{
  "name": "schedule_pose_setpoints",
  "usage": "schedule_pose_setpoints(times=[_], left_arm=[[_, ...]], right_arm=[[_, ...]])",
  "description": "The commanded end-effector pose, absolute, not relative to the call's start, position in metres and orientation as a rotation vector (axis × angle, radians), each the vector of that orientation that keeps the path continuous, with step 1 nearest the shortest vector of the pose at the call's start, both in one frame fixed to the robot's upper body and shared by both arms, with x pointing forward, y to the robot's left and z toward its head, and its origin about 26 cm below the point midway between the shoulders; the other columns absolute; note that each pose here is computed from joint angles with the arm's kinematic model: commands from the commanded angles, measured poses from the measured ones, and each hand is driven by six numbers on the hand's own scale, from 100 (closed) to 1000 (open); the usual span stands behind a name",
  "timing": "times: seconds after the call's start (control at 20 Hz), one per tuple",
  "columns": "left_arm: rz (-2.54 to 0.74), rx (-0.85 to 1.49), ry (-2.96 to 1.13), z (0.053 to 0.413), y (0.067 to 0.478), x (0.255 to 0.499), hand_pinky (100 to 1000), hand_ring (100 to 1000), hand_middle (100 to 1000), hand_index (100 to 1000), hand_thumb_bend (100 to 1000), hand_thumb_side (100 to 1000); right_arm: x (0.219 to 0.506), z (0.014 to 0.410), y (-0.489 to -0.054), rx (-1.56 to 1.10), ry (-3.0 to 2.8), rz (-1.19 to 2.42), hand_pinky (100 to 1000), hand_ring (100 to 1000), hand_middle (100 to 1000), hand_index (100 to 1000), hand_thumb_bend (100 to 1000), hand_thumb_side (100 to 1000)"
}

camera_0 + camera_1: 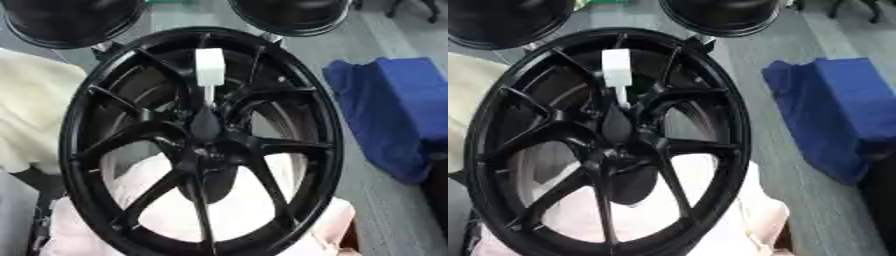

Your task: Pull the pin out of the wheel hub.

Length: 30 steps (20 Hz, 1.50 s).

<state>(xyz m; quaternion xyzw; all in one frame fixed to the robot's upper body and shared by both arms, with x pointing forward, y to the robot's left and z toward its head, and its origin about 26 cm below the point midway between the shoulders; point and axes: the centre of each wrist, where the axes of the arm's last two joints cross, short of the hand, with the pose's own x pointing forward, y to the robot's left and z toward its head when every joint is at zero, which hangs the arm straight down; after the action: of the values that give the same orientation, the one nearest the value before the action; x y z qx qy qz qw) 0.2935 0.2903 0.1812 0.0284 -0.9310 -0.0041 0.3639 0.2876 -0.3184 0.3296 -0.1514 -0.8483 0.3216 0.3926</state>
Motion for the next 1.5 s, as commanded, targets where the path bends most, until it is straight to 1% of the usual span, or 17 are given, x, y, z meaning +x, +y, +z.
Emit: schedule_pose_setpoints(times=[0.05, 0.25, 0.45, 0.5, 0.65, 1.1, 1.5], left_arm=[[-0.06, 0.09, -2.415, 0.189, 0.292, 0.292, 854, 623, 585, 728, 256, 640], [-0.08, 0.09, -2.412, 0.189, 0.291, 0.292, 854, 622, 585, 728, 254, 642], [-0.086, 0.091, -2.411, 0.189, 0.291, 0.292, 854, 622, 585, 728, 254, 642], [-0.09, 0.09, -2.411, 0.189, 0.291, 0.292, 854, 620, 584, 728, 251, 646], [-0.121, 0.073, -2.412, 0.191, 0.288, 0.293, 854, 619, 583, 728, 250, 647], [-0.134, 0.073, -2.404, 0.189, 0.288, 0.292, 855, 618, 583, 728, 249, 647], [-0.131, 0.074, -2.402, 0.189, 0.289, 0.292, 855, 618, 583, 728, 250, 647]], right_arm=[[0.279, 0.352, -0.315, -0.519, -2.078, 1.026, 791, 771, 694, 698, 382, 436], [0.277, 0.361, -0.307, -0.622, -1.955, 1.236, 800, 800, 727, 734, 408, 413], [0.277, 0.364, -0.302, -0.664, -1.9, 1.324, 800, 800, 727, 734, 408, 413], [0.277, 0.364, -0.302, -0.668, -1.895, 1.334, 813, 828, 761, 776, 460, 375], [0.278, 0.361, -0.299, -0.695, -1.825, 1.454, 813, 832, 765, 783, 472, 366], [0.292, 0.344, -0.255, -0.624, -1.705, 1.682, 814, 834, 769, 784, 488, 345], [0.318, 0.358, -0.232, -0.493, -1.665, 1.68, 808, 825, 761, 773, 524, 314]])
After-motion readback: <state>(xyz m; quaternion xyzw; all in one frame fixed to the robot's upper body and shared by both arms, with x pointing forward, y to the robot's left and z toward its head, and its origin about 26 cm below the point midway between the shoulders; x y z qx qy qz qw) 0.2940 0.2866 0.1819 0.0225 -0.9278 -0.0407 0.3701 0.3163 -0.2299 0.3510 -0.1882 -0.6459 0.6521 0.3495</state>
